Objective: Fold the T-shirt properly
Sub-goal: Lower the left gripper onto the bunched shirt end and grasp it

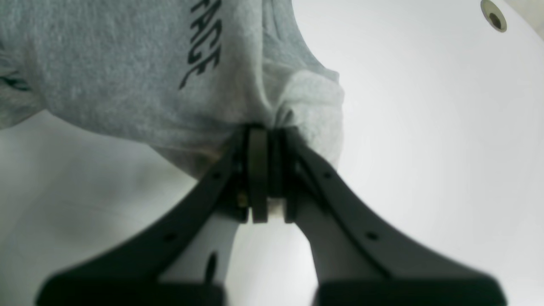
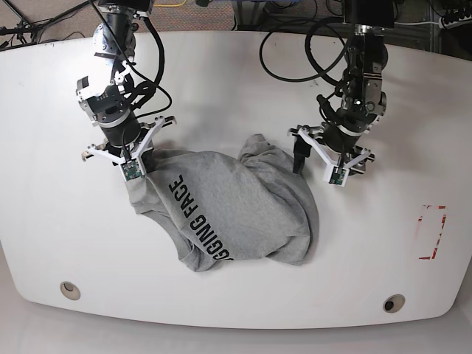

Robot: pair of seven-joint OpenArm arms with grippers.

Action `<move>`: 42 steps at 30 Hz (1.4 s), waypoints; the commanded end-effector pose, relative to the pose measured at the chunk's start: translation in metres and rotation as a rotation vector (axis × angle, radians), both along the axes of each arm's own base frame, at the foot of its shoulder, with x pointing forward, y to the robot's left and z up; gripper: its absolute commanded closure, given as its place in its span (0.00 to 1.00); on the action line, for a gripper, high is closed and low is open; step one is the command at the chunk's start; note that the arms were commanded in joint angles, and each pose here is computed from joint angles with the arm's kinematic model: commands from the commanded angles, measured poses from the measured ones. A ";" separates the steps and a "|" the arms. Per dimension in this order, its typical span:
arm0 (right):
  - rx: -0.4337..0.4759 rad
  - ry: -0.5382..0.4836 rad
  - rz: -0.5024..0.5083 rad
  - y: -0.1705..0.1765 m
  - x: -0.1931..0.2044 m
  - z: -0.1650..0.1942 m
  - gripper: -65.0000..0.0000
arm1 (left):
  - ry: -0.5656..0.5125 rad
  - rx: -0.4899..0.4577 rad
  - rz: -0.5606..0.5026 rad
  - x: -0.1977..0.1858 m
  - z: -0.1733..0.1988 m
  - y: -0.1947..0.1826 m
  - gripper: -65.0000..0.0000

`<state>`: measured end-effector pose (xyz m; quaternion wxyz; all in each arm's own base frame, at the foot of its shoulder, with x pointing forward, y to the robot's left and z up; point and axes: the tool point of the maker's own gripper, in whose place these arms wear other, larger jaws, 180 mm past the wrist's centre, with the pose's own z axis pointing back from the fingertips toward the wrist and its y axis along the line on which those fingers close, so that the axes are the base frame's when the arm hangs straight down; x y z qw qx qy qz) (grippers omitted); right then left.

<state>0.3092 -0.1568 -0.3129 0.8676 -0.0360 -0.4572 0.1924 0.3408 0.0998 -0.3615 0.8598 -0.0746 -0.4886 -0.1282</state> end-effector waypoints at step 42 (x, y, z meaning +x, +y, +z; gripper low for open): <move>0.002 -0.054 0.017 0.003 0.006 0.015 0.99 | 0.136 -0.067 0.038 0.093 -0.017 -0.011 0.28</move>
